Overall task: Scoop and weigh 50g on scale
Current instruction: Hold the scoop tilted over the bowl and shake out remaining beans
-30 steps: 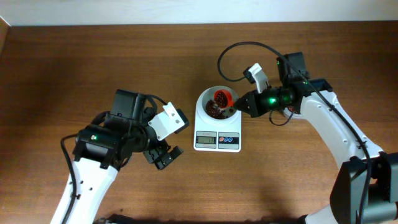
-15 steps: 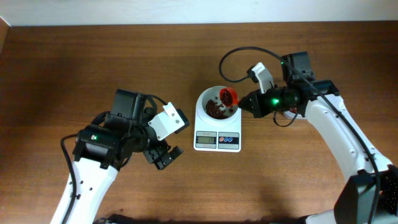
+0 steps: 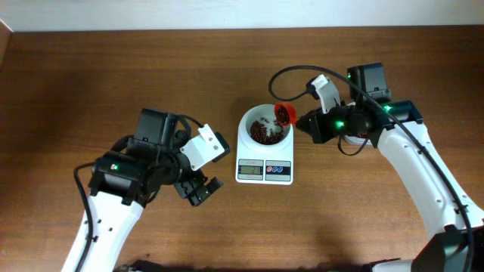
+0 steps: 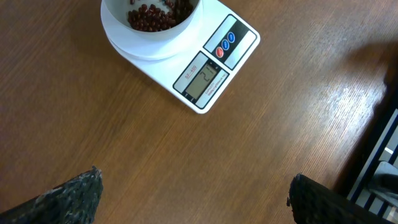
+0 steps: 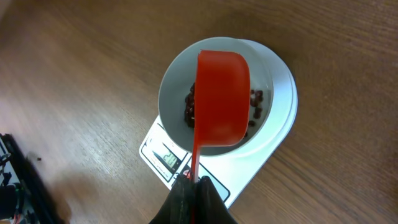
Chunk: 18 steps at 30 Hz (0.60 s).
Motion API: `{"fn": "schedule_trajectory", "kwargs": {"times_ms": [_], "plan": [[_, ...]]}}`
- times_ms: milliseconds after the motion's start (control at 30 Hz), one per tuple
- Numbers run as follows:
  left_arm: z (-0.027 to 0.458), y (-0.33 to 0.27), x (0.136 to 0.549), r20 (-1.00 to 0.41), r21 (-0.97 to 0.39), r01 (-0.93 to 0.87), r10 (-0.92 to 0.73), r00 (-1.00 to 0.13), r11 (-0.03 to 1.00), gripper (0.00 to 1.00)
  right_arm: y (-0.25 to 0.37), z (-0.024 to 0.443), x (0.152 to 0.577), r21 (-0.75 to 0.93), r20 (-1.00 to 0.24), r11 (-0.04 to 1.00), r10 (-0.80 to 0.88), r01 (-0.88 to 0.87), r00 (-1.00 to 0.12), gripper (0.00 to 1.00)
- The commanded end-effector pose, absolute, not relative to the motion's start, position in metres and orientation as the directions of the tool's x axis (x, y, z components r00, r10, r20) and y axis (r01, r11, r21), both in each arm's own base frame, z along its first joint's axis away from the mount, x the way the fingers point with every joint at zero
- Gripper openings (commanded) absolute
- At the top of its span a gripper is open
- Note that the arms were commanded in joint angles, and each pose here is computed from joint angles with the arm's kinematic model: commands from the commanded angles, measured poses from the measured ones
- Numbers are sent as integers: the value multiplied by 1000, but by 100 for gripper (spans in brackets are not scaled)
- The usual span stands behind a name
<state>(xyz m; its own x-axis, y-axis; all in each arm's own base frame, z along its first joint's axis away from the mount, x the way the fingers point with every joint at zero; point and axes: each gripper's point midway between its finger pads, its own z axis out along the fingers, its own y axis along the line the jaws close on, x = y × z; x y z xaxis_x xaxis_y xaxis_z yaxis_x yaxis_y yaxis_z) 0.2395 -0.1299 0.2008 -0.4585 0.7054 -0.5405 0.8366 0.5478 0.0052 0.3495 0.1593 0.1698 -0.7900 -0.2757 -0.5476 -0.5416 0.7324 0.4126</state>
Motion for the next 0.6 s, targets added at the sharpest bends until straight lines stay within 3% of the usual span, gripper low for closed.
{"fn": "schedule_trajectory", "kwargs": {"times_ms": [0,267,567], "plan": [[209,-132,241,-563,17,845,704,-434,535,99,165,178,348,368,-573,731,-308,-575,-759,4],[209,-132,241,-563,17,845,704,-434,535,99,172,164,346,211,-545,780,-406,-589,-733,4],[209,-132,241,-563,17,845,704,-434,535,99,178,162,343,188,-540,779,-427,-599,-725,4]]}}
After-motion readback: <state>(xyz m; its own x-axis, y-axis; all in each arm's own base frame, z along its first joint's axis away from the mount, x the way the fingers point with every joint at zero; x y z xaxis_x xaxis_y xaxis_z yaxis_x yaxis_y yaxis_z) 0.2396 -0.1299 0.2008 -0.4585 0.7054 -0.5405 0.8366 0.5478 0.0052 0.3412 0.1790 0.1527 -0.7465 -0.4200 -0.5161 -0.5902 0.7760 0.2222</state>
